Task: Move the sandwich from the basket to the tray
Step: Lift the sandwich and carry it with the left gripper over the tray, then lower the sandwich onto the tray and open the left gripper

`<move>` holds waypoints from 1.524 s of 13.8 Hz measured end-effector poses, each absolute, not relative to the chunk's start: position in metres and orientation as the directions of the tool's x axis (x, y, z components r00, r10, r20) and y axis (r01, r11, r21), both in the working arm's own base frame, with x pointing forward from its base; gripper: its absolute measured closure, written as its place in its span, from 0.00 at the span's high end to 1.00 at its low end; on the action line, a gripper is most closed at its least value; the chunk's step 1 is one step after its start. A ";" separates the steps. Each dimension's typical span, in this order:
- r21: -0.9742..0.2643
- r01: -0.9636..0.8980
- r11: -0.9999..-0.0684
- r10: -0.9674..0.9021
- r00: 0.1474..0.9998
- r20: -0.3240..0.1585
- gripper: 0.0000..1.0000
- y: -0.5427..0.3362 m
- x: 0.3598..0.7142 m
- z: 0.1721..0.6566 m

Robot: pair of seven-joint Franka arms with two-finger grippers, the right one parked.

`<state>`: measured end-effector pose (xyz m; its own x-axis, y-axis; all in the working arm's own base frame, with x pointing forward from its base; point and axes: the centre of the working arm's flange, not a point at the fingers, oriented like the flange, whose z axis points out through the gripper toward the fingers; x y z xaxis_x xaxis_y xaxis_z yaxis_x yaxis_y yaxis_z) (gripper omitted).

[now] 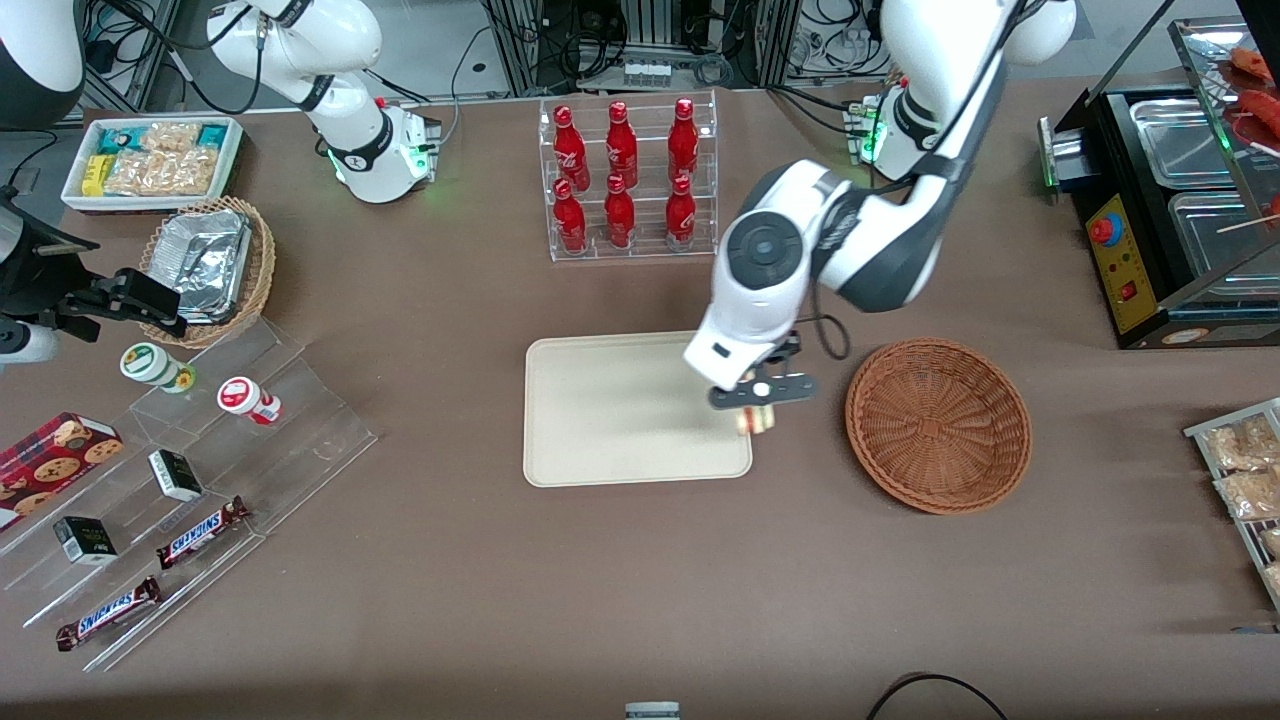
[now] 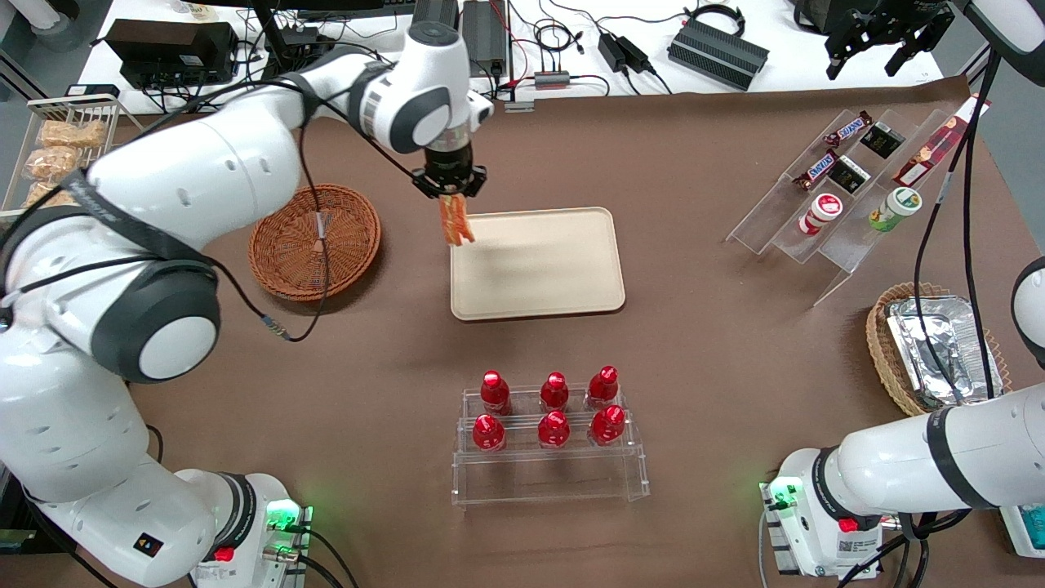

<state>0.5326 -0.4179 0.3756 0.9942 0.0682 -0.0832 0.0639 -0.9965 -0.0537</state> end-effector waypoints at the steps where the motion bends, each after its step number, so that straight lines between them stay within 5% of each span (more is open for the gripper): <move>1: -0.044 0.045 -0.998 0.049 0.994 -0.093 0.19 -0.434 0.529 0.367; 4: -0.035 -0.014 -0.999 -0.010 0.993 -0.119 0.19 -0.480 0.516 0.334; 8: 0.008 -0.058 -0.998 -0.059 0.994 -0.089 0.19 -0.520 0.502 0.285; 21: 0.019 -0.084 -0.996 -0.085 0.992 -0.093 0.19 -0.542 0.493 0.222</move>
<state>0.4925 -0.5416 0.2219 0.9920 -0.0854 -0.0932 -0.0839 -0.9963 0.0195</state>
